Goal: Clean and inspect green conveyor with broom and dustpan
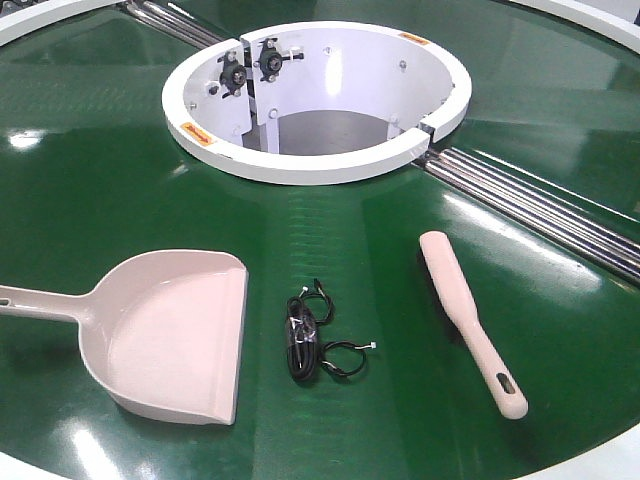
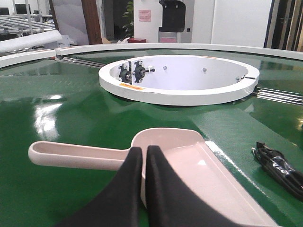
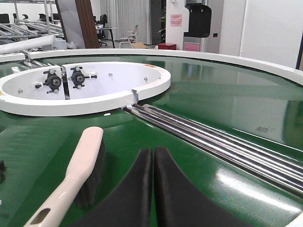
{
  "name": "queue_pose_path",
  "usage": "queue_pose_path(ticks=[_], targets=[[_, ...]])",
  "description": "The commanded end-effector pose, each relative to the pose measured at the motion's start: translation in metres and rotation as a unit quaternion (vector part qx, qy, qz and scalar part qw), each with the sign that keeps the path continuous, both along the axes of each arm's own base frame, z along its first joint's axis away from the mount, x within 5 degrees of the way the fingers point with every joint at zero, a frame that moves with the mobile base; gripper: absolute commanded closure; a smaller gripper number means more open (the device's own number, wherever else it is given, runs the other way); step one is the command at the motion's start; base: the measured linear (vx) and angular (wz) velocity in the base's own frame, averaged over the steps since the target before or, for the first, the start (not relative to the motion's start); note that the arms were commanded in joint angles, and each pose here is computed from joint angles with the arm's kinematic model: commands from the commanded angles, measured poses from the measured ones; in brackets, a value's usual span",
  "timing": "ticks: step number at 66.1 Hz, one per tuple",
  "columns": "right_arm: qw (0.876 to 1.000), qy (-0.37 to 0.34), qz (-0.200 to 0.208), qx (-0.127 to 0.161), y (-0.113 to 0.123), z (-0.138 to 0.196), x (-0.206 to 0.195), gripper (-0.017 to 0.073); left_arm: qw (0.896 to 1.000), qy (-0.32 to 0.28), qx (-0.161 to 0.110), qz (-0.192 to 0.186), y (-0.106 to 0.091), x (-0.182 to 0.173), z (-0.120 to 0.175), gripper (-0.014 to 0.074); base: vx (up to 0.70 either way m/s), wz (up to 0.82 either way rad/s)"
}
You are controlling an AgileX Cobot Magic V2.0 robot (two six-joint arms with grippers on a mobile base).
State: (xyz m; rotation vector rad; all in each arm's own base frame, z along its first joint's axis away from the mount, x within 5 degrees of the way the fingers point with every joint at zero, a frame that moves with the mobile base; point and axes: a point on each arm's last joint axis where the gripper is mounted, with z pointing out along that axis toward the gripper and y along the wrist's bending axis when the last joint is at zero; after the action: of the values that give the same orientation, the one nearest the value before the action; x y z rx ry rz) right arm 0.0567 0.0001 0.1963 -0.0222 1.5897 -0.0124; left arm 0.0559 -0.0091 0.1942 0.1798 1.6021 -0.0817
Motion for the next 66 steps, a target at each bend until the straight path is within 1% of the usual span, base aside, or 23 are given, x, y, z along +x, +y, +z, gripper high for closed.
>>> queue_pose_path(ticks=[1,61,66], targets=[[0.999,-0.039,0.003,-0.003,0.0005,0.0059,-0.0008,0.0568,0.999,-0.037,-0.011,-0.003,-0.0004,-0.0008,0.0043,0.0600,0.00,0.00],[0.999,-0.039,0.003,-0.003,0.0005,0.0059,-0.0008,0.0568,0.999,-0.038,-0.012,-0.003,-0.0004,-0.0008,0.0044,0.0600,0.00,0.00],[0.999,-0.039,0.003,-0.003,0.0005,0.0059,-0.0008,0.0568,0.999,-0.052,-0.012,-0.004,-0.0004,-0.0011,0.0078,0.0600,0.00,0.00]])
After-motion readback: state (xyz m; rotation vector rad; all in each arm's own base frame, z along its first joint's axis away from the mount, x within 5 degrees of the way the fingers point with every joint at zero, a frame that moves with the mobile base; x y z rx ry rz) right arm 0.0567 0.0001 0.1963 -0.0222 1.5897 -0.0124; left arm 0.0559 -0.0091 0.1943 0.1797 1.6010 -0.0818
